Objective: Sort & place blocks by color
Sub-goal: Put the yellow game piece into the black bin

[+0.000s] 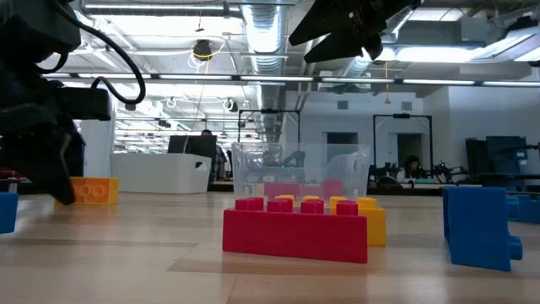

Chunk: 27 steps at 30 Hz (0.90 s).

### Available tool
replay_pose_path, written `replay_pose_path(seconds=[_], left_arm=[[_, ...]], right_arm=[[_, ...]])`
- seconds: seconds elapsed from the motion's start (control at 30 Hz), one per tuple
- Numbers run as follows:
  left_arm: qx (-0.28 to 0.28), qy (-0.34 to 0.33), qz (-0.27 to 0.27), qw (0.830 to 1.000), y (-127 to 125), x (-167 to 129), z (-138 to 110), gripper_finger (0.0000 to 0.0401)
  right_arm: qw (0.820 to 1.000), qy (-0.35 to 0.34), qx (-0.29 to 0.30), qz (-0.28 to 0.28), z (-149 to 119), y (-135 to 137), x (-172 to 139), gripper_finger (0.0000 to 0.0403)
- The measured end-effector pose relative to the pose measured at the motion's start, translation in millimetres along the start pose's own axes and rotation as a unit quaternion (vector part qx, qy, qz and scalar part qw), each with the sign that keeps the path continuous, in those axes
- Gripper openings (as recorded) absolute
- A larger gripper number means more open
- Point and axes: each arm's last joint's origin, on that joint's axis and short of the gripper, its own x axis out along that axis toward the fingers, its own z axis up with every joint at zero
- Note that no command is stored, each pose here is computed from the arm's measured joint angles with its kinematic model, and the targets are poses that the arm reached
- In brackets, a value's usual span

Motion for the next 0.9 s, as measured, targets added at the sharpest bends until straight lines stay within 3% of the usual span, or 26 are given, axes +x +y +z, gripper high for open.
replay_pose_path(seconds=[0.17, 0.3, 0.47, 0.7, 0.9], left_arm=[[0.003, -0.011, 0.001, 1.0, -0.8, -0.2, 1.8, 0.0061], [0.02, -0.049, 0.005, 0.999, -7.4, -7.2, 13.3, 0.0058], [0.059, -0.152, 0.01, 0.987, -23.1, -22.0, 39.5, 0.0061], [0.108, -0.316, -0.106, 0.937, -45.8, -41.9, 78.7, 0.0061], [0.117, -0.377, -0.162, 0.904, -46.3, -50.8, 96.1, 0.0061]], right_arm=[[1.0, -0.001, 0.0, -0.001, 0.1, 0.0, 0.0, 0.0274], [1.0, -0.005, 0.005, -0.002, 1.6, -1.0, 1.1, 0.0274], [1.0, -0.018, 0.017, 0.0, 5.3, -1.8, 2.5, 0.0274], [0.999, -0.036, 0.008, 0.0, 10.5, -3.0, 4.2, 0.0274], [0.997, -0.053, 0.022, 0.046, 15.8, 1.6, 3.6, 0.0274]])
